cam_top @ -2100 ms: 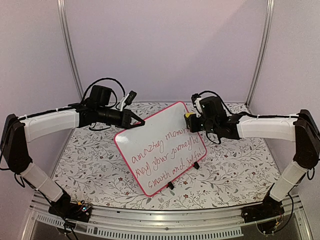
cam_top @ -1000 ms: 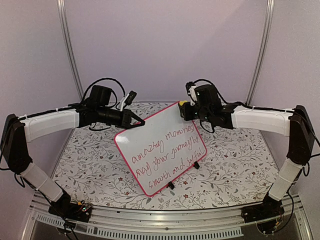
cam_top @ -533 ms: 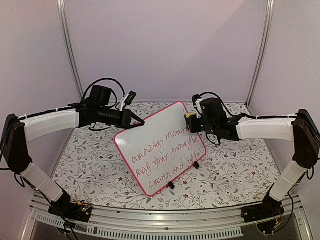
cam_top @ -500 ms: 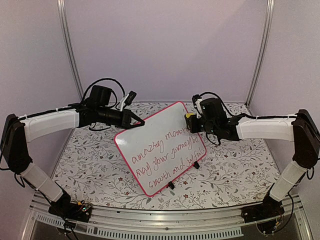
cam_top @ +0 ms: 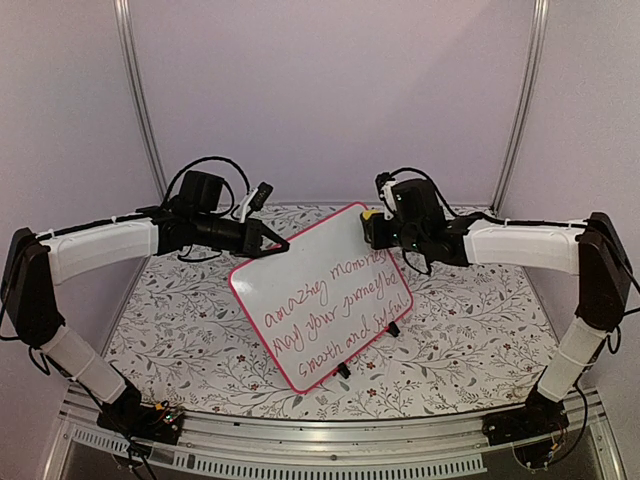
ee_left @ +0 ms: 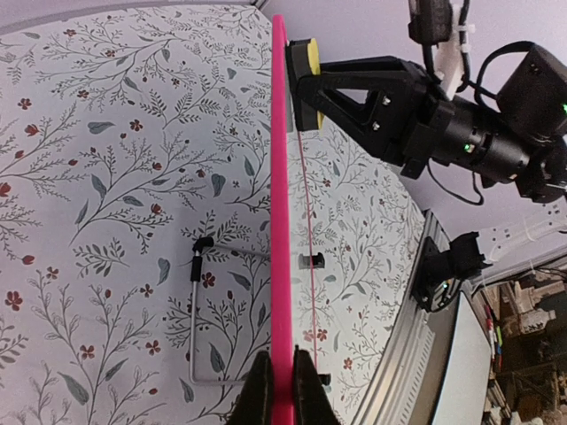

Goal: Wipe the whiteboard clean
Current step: Erase the whiteboard at the center of the board.

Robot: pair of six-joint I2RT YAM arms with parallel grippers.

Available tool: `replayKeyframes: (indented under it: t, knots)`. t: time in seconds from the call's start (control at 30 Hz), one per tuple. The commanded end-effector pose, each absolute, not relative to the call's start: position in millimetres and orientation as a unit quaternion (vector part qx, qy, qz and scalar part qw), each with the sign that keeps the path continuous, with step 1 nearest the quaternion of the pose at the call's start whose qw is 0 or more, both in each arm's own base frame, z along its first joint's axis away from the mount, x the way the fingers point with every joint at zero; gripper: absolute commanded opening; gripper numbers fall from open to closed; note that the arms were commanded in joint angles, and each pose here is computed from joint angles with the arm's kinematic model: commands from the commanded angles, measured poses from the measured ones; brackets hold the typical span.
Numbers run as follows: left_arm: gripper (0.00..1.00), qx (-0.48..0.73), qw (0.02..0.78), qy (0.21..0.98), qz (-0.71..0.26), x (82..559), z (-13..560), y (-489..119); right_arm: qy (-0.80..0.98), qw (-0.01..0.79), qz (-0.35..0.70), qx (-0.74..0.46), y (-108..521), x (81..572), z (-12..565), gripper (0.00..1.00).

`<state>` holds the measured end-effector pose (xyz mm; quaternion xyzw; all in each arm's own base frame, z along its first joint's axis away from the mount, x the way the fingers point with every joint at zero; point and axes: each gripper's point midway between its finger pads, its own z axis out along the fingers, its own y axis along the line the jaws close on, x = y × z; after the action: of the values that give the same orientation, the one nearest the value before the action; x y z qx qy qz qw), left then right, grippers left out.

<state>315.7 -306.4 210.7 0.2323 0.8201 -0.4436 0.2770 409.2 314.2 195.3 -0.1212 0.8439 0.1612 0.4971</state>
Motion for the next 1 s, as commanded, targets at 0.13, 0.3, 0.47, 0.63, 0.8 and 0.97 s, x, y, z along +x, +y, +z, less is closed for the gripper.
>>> replayKeyframes:
  t: [0.13,0.3,0.47,0.63,0.8,0.97]
  knots:
    - [0.0,0.272,0.286,0.803,-0.446,308.2,211.2,-314.3,0.842,0.479,0.196,-0.151,337.9,406.7,185.3,0.23]
    - [0.0,0.272,0.285,0.803,-0.447,308.3,210.9,-314.8,0.834,0.473,0.222,-0.176,360.0,383.1,174.2,0.24]
    - [0.0,0.272,0.284,0.803,-0.447,307.9,210.6,-314.5,0.81,0.481,0.26,-0.209,388.8,361.9,185.0,0.24]
    - [0.0,0.273,0.288,0.803,-0.445,308.1,212.2,-314.1,0.8,0.498,0.261,-0.209,395.9,360.2,200.8,0.25]
    - [0.0,0.272,0.289,0.803,-0.445,309.0,212.2,-313.5,0.808,0.503,0.246,-0.183,372.2,374.0,211.2,0.25]
    - [0.0,0.272,0.288,0.802,-0.446,308.6,212.8,-313.5,0.808,0.533,0.216,-0.128,324.6,388.6,238.3,0.24]
